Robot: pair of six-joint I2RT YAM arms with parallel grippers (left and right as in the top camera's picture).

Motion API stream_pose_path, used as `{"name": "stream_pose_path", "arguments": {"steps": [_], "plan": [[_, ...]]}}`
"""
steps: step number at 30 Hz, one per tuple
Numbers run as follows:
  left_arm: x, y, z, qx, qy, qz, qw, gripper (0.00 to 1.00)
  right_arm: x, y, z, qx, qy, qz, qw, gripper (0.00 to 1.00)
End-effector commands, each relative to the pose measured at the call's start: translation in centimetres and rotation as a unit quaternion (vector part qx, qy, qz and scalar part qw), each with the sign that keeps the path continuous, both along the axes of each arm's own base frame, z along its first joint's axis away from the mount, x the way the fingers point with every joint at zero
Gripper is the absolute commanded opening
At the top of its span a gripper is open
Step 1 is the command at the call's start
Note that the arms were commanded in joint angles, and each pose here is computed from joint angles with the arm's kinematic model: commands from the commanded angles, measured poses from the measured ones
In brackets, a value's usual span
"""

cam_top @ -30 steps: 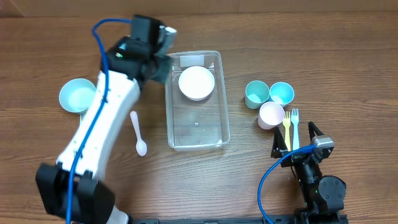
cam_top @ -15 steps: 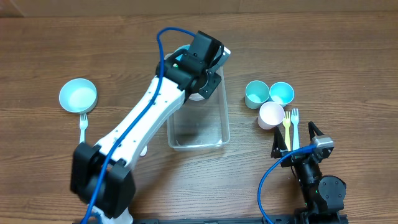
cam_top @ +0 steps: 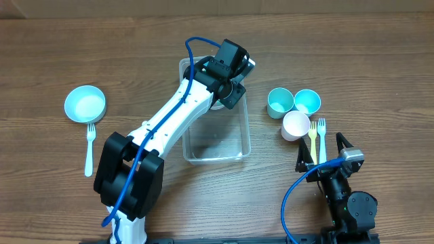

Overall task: Pack container
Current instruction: 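Place the light-blue bowl into the pink bowl in the container, then move the left gripper to the second light-blue bowl and grasp it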

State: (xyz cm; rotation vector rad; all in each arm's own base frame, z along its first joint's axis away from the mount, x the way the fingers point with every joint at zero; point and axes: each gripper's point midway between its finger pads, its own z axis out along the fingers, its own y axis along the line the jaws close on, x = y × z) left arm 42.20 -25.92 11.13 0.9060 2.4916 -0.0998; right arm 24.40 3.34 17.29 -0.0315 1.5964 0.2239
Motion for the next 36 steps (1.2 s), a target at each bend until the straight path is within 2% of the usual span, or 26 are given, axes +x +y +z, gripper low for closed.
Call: {"name": "stream_pose_path", "arguments": {"steps": [1, 2, 4, 6, 7, 11, 16, 18, 19, 22, 27, 31, 36], "plan": [[0.6, 0.3, -0.1, 0.015, -0.011, 0.0, 1.0, 0.61, 0.0, -0.2, -0.2, -0.001, -0.003, -0.006, 1.0, 1.0], [0.7, 0.4, -0.1, 0.019, -0.015, 0.003, 1.0, 0.64, 0.0, -0.2, -0.2, -0.001, -0.003, -0.006, 1.0, 1.0], [1.0, 0.8, 0.3, 0.026, -0.024, 0.01, 0.999, 0.64, 0.0, -0.2, -0.2, -0.001, -0.003, -0.006, 1.0, 1.0], [1.6, 1.9, 2.0, 0.035, -0.04, 0.042, 0.998, 0.57, 0.0, -0.2, -0.2, -0.001, -0.002, -0.006, 1.0, 1.0], [1.7, 2.4, 2.9, 0.034, -0.043, 0.058, 0.997, 0.56, 0.0, -0.2, -0.2, -0.001, -0.003, -0.006, 1.0, 1.0], [1.1, 5.6, 7.4, 0.016, -0.04, 0.135, 0.99, 0.64, 0.0, -0.2, -0.2, -0.001, -0.003, -0.006, 1.0, 1.0], [-1.9, 13.9, 12.2, -0.001, -0.018, 0.256, 0.966, 0.7, 0.0, -0.2, -0.2, -0.001, -0.002, -0.006, 1.0, 1.0], [-3.1, 17.5, 13.0, 0.008, -0.006, 0.292, 0.956, 0.76, 0.0, -0.2, -0.2, -0.001, -0.003, -0.006, 1.0, 1.0], [-3.6, 19.4, 13.0, 0.015, 0.005, 0.311, 0.95, 0.79, 0.0, -0.2, -0.2, -0.001, -0.003, -0.006, 1.0, 1.0], [-5.2, 24.1, 11.9, 0.044, 0.047, 0.352, 0.934, 0.77, 0.0, -0.2, -0.2, -0.001, -0.003, -0.006, 1.0, 1.0], [-6.3, 29.0, 9.2, 0.072, 0.078, 0.399, 0.911, 0.77, 0.0, -0.2, -0.2, -0.001, -0.003, -0.006, 1.0, 1.0], [-6.9, 31.9, 5.6, 0.066, 0.1, 0.436, 0.892, 0.76, 0.0, -0.2, -0.2, -0.001, -0.003, -0.006, 1.0, 1.0], [-7.6, 33.8, 0.5, 0.071, 0.108, 0.451, 0.883, 0.75, 0.0, -0.2, -0.2, -0.001, -0.003, -0.006, 1.0, 1.0]]}}
